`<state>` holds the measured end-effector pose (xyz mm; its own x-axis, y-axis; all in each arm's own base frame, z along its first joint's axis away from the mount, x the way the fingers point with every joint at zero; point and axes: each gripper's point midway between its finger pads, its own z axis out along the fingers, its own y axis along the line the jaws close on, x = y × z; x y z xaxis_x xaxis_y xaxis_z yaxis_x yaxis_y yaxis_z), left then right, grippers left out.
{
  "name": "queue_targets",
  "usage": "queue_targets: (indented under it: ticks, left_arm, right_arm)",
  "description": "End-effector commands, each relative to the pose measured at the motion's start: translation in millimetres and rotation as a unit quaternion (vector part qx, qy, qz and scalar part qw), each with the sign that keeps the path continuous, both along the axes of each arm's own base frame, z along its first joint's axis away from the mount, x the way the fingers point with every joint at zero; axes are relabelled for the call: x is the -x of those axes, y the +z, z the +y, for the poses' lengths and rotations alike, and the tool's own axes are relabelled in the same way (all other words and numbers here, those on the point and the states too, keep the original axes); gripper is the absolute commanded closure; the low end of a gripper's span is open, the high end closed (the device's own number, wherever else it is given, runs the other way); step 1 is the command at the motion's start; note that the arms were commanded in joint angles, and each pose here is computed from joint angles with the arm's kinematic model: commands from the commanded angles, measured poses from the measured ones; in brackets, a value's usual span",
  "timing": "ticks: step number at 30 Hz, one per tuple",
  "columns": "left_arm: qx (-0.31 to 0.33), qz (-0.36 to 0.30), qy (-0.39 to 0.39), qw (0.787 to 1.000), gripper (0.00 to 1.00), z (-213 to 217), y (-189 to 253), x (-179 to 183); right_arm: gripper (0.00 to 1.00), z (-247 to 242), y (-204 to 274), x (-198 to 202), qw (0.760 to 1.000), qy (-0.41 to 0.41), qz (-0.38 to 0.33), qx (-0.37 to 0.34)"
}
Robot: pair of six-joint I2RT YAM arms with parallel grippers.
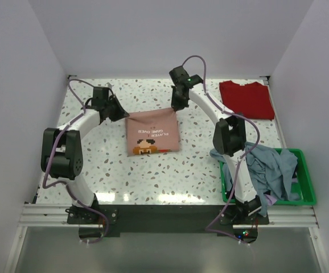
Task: Fold and stack the t-shirts
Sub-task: Fold the tshirt
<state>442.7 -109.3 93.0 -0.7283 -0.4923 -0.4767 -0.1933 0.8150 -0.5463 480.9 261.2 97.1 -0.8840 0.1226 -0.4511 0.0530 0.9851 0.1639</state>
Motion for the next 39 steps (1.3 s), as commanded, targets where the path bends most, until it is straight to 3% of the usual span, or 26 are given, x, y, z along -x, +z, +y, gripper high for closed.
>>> queue_targets:
  ticks: [1,2,3,4,7,10,15,21,29,39]
  left_arm:
    - [-0.030,-0.046,0.034,0.998,1.00,20,20,-28]
    - [-0.032,-0.040,0.041,0.998,1.00,22,19,-27]
    - [-0.036,-0.037,0.049,0.997,0.91,25,19,-27]
    - [-0.044,-0.037,0.059,0.997,0.61,29,20,-28]
    - [-0.055,-0.049,0.068,0.995,0.33,35,29,-27]
    - [-0.069,-0.066,0.065,0.993,0.20,39,40,-23]
    - [-0.075,-0.064,0.016,0.995,0.18,32,28,0]
    - [-0.037,-0.049,-0.052,0.997,0.21,11,-3,32]
    - [-0.038,-0.017,-0.082,0.996,0.24,7,-40,50]
    - [-0.042,0.020,-0.090,0.995,0.41,8,-71,50]
  right_arm:
    - [0.94,10,23,-19,0.999,0.013,-0.037,-0.035]
    - [0.81,13,22,-20,0.998,0.019,-0.036,-0.040]
    - [0.52,16,24,-20,0.998,0.026,-0.035,-0.046]
    - [0.42,18,25,-20,0.997,0.036,-0.033,-0.054]
    - [0.22,23,41,-17,0.994,0.061,-0.049,-0.074]
    - [0.07,23,54,-8,0.990,0.082,-0.059,-0.097]
    - [0.04,23,52,24,0.984,0.121,-0.040,-0.123]
    - [0.03,22,35,56,0.978,0.139,-0.029,-0.155]
    - [0.03,14,17,85,0.973,0.134,-0.018,-0.185]
    - [0.03,12,4,85,0.970,0.122,-0.004,-0.209]
